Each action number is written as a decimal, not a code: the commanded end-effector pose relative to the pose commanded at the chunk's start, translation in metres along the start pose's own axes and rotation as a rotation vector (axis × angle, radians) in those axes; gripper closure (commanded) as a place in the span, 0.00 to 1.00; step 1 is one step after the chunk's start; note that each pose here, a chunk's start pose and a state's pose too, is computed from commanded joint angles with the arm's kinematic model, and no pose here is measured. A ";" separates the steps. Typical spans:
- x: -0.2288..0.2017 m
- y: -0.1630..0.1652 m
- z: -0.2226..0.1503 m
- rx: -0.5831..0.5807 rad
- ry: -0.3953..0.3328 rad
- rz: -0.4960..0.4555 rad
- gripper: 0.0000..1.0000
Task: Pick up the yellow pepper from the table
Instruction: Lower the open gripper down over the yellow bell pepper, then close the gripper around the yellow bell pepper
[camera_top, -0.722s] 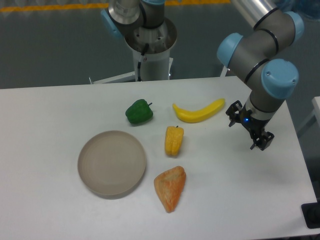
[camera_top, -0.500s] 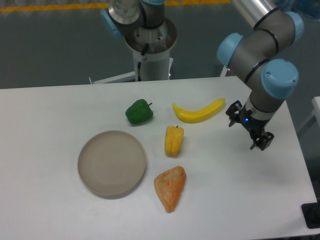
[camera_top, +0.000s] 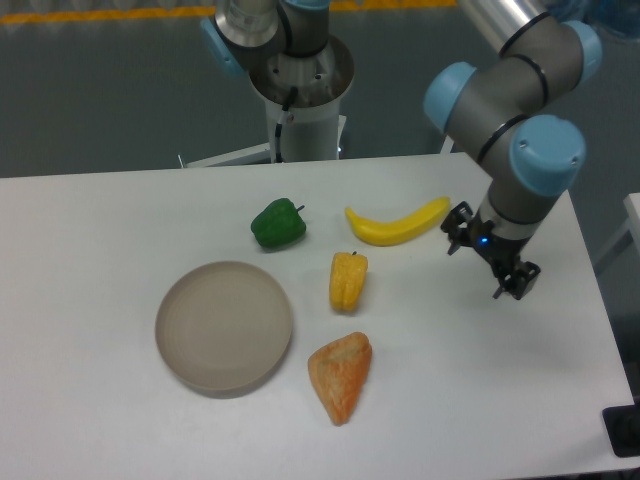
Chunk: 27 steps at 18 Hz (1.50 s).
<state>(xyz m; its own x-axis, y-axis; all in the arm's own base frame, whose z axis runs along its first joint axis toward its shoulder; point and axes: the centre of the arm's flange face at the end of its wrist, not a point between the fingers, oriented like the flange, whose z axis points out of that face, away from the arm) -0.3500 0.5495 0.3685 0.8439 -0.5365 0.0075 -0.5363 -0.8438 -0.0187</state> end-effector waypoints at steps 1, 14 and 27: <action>0.008 -0.009 0.001 0.000 0.005 -0.026 0.00; 0.139 -0.069 0.061 -0.072 0.134 -0.347 0.00; 0.135 -0.076 0.106 -0.088 0.082 -0.403 0.00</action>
<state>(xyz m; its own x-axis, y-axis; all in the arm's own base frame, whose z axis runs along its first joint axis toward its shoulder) -0.1941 0.5423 0.2646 0.9842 -0.1598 0.0763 -0.1663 -0.9822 0.0878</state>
